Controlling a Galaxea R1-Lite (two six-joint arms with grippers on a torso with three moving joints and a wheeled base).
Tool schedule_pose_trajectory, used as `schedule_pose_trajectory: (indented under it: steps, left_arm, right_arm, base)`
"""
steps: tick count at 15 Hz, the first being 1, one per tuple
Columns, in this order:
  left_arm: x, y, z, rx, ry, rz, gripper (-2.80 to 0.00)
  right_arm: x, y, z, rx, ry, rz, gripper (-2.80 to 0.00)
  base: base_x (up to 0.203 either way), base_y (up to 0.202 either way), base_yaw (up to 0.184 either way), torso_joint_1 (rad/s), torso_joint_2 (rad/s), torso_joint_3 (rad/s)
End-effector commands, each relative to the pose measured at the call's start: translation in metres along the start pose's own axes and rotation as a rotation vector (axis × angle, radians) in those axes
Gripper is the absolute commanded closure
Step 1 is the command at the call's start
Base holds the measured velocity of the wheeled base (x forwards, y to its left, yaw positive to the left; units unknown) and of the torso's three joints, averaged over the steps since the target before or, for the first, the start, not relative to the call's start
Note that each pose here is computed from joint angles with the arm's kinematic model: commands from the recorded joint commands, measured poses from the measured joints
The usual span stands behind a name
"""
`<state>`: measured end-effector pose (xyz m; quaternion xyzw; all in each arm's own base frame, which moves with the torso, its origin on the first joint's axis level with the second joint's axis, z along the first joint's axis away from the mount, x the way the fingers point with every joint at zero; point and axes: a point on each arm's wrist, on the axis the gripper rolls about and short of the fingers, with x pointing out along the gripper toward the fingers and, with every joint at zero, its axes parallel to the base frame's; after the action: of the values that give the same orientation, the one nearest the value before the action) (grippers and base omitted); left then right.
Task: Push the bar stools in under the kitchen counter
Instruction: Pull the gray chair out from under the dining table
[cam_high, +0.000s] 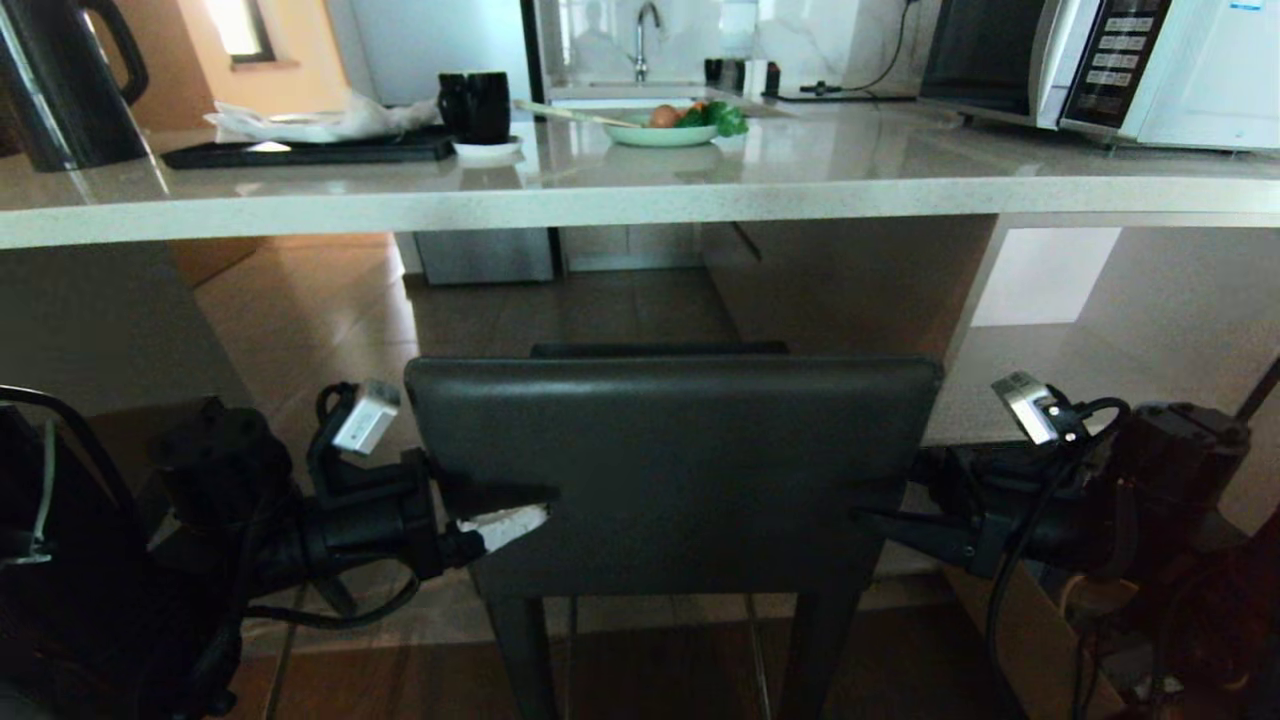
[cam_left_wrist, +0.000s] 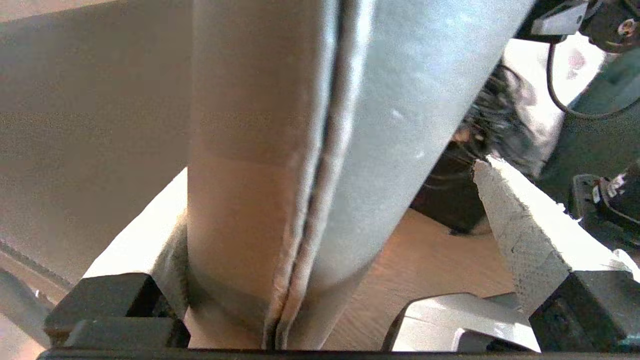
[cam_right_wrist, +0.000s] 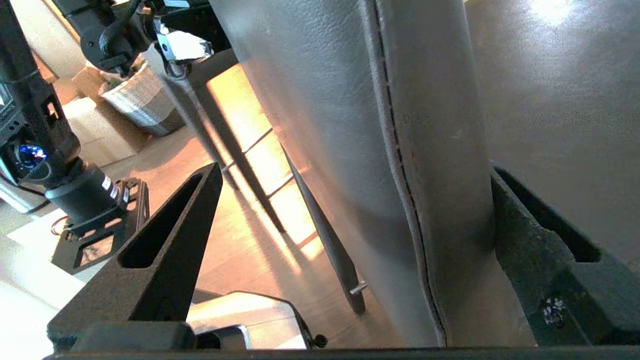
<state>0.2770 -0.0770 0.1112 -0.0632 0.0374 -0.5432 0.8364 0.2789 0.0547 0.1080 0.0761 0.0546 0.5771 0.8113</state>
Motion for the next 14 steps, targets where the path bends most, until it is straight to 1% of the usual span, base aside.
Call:
schedule_pose_trajectory:
  steps: [1, 4, 7, 14]
  left_arm:
    - [-0.001, -0.005, 0.004, 0.014, -0.009, -0.011, -2.80]
    - [-0.001, -0.012, 0.004, 0.011, -0.009, -0.008, -2.80]
    - [0.000, -0.018, 0.004, 0.008, -0.006, -0.017, -2.80]
    - [0.001, -0.014, 0.010, 0.025, -0.025, -0.006, -2.80]
  right_arm:
    - [-0.001, 0.002, 0.001, -0.008, -0.003, 0.007, -2.80]
    - [-0.002, 0.004, 0.003, -0.013, -0.006, 0.006, -2.80]
    - [-0.003, 0.007, 0.000, 0.000, 0.002, 0.006, -2.80]
    - [-0.004, 0.007, 0.001, -0.009, -0.001, 0.002, -2.80]
  base:
    - [-0.194, 0.000, 0.000, 0.002, 0.00, 0.005]
    - [-0.192, 0.000, -0.002, 0.003, 0.00, 0.003]
    - [-0.195, 0.000, 0.000, 0.000, 0.01, 0.006]
    - [-0.189, 0.000, 0.000, 0.000, 0.00, 0.002]
